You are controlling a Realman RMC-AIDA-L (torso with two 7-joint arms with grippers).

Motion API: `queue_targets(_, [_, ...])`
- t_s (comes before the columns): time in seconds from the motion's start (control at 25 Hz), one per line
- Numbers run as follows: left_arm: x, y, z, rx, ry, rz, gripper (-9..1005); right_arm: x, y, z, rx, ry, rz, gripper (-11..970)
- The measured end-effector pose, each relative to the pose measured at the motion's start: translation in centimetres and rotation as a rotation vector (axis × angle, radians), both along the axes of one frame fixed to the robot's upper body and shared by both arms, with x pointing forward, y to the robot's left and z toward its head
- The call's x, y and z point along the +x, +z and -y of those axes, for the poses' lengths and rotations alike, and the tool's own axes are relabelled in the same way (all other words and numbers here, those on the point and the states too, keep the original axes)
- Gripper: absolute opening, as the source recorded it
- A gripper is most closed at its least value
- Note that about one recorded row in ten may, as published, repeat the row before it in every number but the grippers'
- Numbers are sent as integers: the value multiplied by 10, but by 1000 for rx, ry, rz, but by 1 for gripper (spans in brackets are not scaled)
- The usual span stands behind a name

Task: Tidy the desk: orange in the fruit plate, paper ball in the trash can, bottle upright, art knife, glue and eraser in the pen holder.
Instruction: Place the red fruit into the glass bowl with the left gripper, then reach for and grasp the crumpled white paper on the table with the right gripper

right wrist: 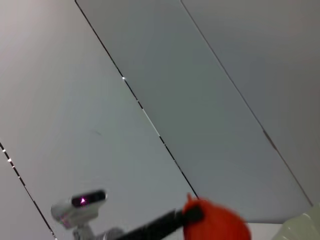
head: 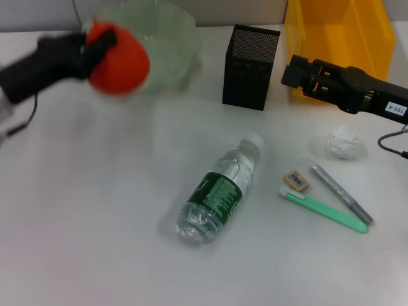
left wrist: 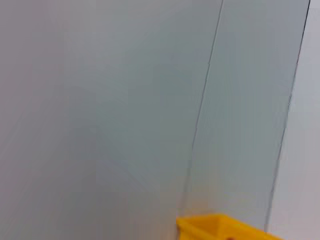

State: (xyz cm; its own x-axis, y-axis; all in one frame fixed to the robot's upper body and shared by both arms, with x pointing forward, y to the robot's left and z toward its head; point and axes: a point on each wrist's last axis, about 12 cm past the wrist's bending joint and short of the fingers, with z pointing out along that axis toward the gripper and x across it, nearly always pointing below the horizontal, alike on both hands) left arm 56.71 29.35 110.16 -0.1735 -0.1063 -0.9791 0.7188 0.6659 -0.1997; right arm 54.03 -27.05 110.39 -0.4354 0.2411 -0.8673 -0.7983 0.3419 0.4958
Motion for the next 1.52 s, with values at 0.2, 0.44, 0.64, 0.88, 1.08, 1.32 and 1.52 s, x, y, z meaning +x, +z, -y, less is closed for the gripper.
queue_targets(0.2, [43, 13, 24, 84, 67, 65, 166, -1, -2, -4, 8, 5, 2, 676])
queue_targets(0.44, [72, 1, 53, 286, 132, 78, 157, -5, -7, -5, 19, 6, -5, 675])
queue_targets(0.64, [77, -5, 57, 372, 155, 62, 151, -3, 8, 3, -26, 48, -2, 674])
queue_targets(0.88, [76, -10, 52, 376, 185, 41, 144, 1, 49, 10, -179, 150, -9, 673])
queue_targets(1.08, [73, -16, 51, 349, 218, 40, 446, 2, 83, 20, -390, 103, -86, 669])
queue_targets(1.32, [72, -17, 50, 321, 245, 54, 690, 11, 96, 38, -597, -120, -298, 660])
queue_targets(1.52, [73, -15, 53, 318, 239, 59, 781, 22, 78, 48, -693, -260, -453, 653])
